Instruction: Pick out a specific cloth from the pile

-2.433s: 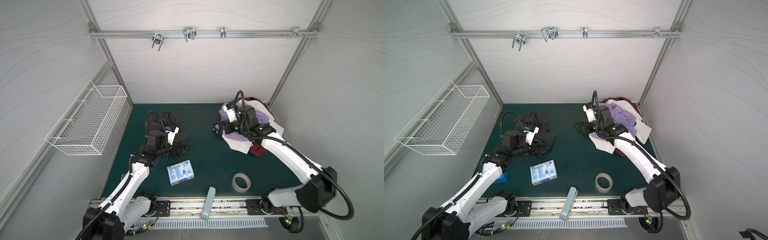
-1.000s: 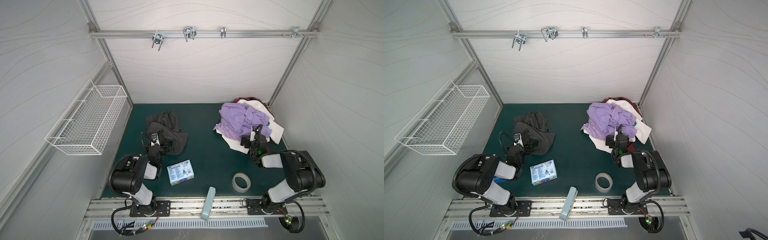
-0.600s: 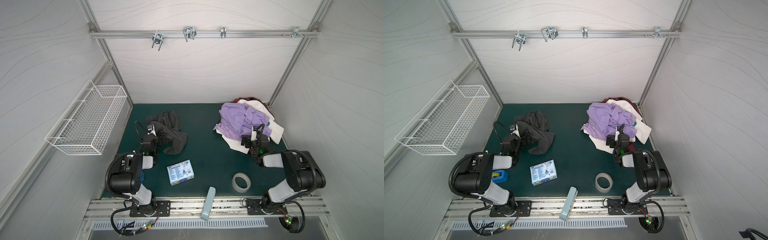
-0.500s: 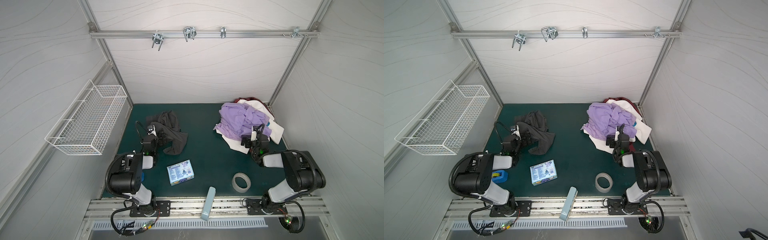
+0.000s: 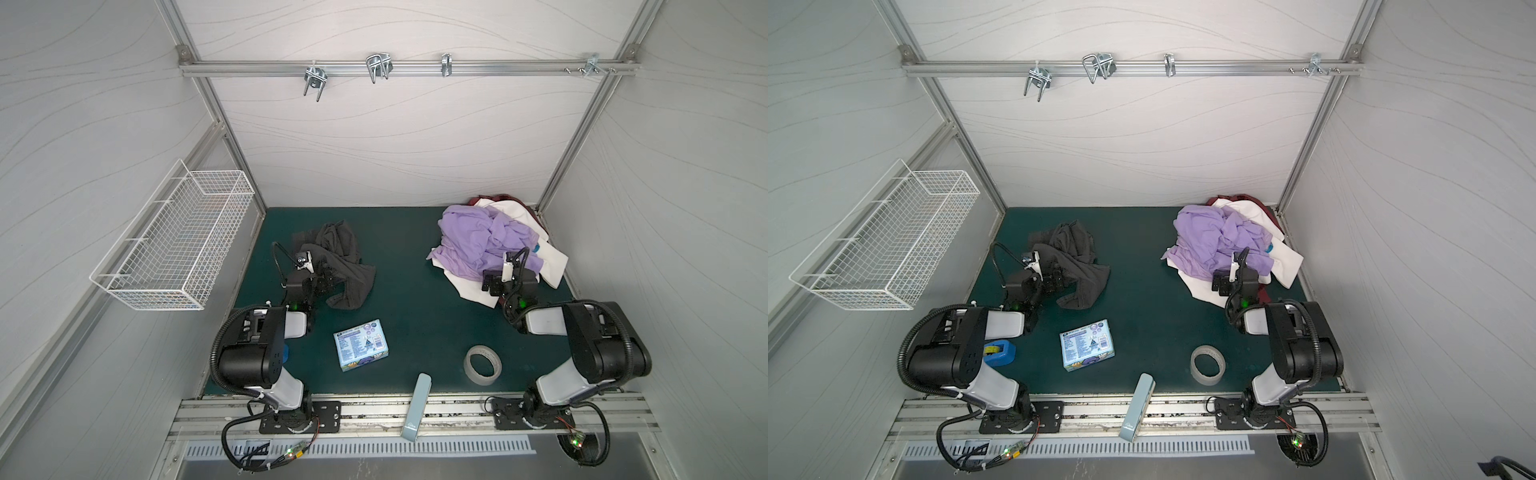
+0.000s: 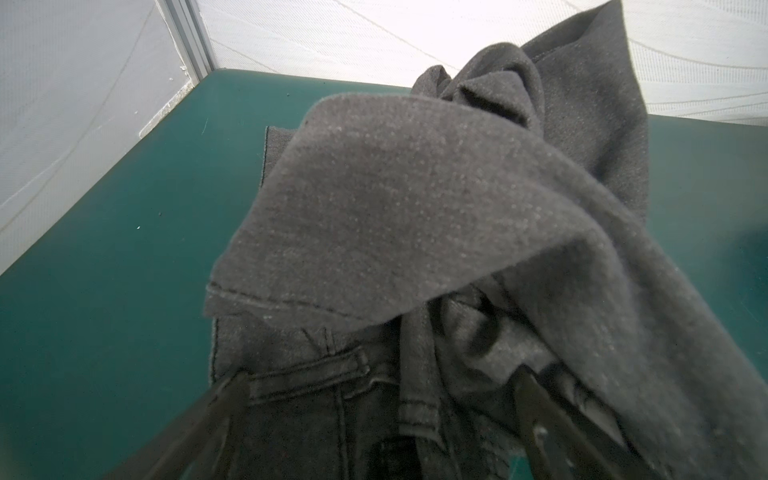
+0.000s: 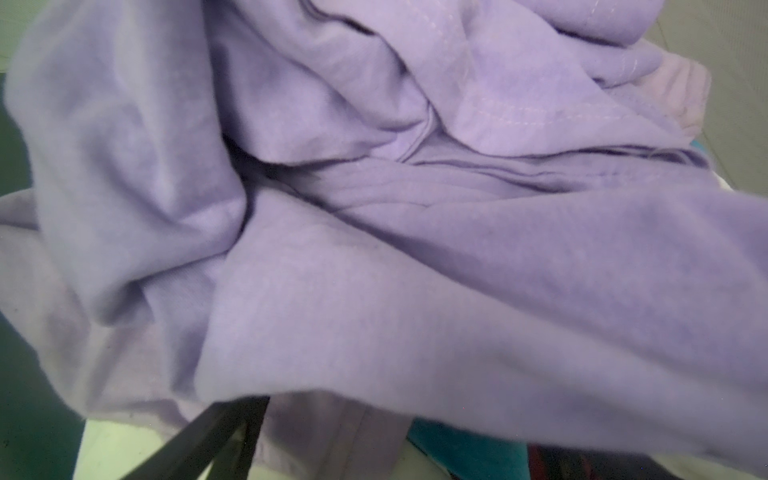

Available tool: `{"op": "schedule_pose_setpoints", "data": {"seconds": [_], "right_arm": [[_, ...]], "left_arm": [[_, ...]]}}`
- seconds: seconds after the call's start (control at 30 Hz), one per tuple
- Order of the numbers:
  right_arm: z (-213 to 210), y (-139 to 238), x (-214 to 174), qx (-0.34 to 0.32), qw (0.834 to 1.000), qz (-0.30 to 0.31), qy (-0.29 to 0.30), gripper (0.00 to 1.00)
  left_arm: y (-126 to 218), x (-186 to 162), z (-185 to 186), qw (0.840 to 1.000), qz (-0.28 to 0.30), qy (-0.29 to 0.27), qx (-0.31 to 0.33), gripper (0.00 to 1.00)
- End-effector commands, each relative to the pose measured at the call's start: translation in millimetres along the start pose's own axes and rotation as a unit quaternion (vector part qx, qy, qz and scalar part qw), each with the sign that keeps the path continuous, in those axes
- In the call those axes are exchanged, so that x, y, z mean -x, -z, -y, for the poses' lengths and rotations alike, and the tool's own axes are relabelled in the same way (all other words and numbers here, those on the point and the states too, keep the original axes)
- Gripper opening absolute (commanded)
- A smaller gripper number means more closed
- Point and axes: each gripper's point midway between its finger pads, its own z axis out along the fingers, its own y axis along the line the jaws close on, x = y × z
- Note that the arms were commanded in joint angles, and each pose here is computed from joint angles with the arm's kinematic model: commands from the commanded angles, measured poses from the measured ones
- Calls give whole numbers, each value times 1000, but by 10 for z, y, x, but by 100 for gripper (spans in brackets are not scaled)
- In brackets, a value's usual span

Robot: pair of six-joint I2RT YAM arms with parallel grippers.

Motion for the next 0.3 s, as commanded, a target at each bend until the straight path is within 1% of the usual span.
{"op": "schedule_pose_setpoints", "data": {"seconds": [0.0,0.27], "right_arm": [[1,-21,68,3,1000,8,-3,99],[-2,-20,69,3,1000,8,-3,99]], "left_arm": [[4,124,15,1000,19,4,-6,99],[-2,124,21,1000,17,3,-6,99]]}}
